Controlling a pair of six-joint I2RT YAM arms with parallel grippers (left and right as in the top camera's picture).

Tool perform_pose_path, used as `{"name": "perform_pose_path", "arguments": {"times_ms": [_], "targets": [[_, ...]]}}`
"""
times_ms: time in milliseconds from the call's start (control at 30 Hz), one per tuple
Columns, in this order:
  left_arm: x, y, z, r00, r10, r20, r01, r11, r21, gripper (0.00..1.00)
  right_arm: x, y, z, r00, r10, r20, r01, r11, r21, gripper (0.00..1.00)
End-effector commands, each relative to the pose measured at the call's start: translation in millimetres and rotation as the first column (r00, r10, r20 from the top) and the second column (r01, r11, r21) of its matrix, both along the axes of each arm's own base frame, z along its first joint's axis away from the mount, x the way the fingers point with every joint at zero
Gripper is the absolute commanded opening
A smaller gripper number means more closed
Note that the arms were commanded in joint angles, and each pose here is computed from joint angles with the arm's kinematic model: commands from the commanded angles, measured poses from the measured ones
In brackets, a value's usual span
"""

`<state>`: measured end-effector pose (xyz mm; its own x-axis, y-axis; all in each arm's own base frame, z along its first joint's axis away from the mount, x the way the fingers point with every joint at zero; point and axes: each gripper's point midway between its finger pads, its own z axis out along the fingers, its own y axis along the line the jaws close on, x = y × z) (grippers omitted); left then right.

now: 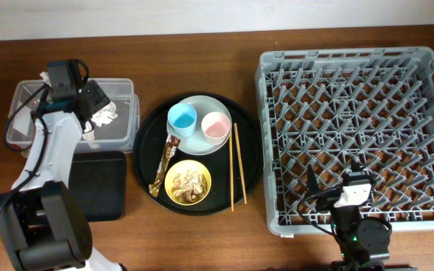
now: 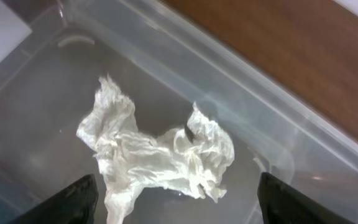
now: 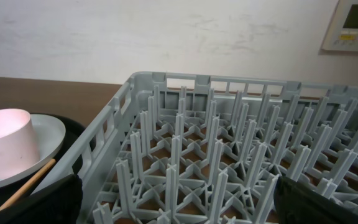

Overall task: Sort waste into correct bins and load items into the dishwasher rack
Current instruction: 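Move left gripper to the gold snack wrapper and grasp it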

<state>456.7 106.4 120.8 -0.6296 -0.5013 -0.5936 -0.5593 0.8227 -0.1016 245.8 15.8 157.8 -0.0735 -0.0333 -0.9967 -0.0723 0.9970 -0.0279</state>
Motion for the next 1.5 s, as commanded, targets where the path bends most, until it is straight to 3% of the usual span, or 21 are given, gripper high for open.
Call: {"name": "perform_pose_path", "arguments": {"times_ms": [0,100,167,300,400,533,900,1133,1267,1333,1467], "targets": [[-0.2,-35.8,56.7,0.986,-0.137,0.09,0.149,0.979,-0.137,0.67,-0.1,-1.0,-2.2,1.0,-0.003,-0.003,0.003,1.0,0.0,0.98],[-38.2,-93.9,77.2,0.956,-0.283,0.081,0.294,0.894,-0.339,0.46,-0.1,-1.0,-2.2,1.0,-0.003,-0.003,0.003,1.0,0.0,0.98],[-88.8,-141.5,61.7,0.898,-0.432,-0.084,0.362,0.834,-0.417,0.44,-0.1,-1.0,-2.3,1.0,-0.003,-0.003,0.003,1.0,0.0,0.98],[-129.5,-183.2,41.8,0.796,-0.54,-0.273,0.437,0.825,-0.359,0.44,-0.1,-1.0,-2.3,1.0,-0.003,-0.003,0.003,1.0,0.0,0.98],[-149.7,-207.7,31.4,0.715,-0.587,-0.38,0.544,0.808,-0.225,0.49,-0.1,-1.0,-2.2,1.0,-0.003,-0.003,0.003,1.0,0.0,0.98],[-159.4,-217.9,25.2,0.679,-0.608,-0.411,0.582,0.787,-0.203,0.51,-0.1,-1.0,-2.2,1.0,-0.003,-0.003,0.003,1.0,0.0,0.98],[-152.7,-220.2,26.3,0.677,-0.625,-0.388,0.605,0.773,-0.191,0.53,-0.1,-1.0,-2.3,1.0,-0.003,-0.003,0.003,1.0,0.0,0.98],[-136.5,-208.0,29.8,0.72,-0.581,-0.38,0.599,0.796,-0.085,0.53,-0.1,-1.0,-2.3,1.0,-0.003,-0.003,0.003,1.0,0.0,0.98],[-140.4,-209.3,28.7,0.708,-0.59,-0.388,0.603,0.791,-0.102,0.53,-0.1,-1.0,-2.3,1.0,-0.003,-0.003,0.003,1.0,0.0,0.98],[-144.3,-219.0,27.8,0.659,-0.65,-0.378,0.651,0.745,-0.148,0.53,-0.1,-1.0,-2.2,1.0,-0.003,-0.003,0.003,1.0,0.0,0.98],[-143.9,-219.4,27.8,0.653,-0.657,-0.376,0.658,0.738,-0.147,0.53,-0.1,-1.0,-2.2,1.0,-0.003,-0.003,0.003,1.0,0.0,0.98]]}}
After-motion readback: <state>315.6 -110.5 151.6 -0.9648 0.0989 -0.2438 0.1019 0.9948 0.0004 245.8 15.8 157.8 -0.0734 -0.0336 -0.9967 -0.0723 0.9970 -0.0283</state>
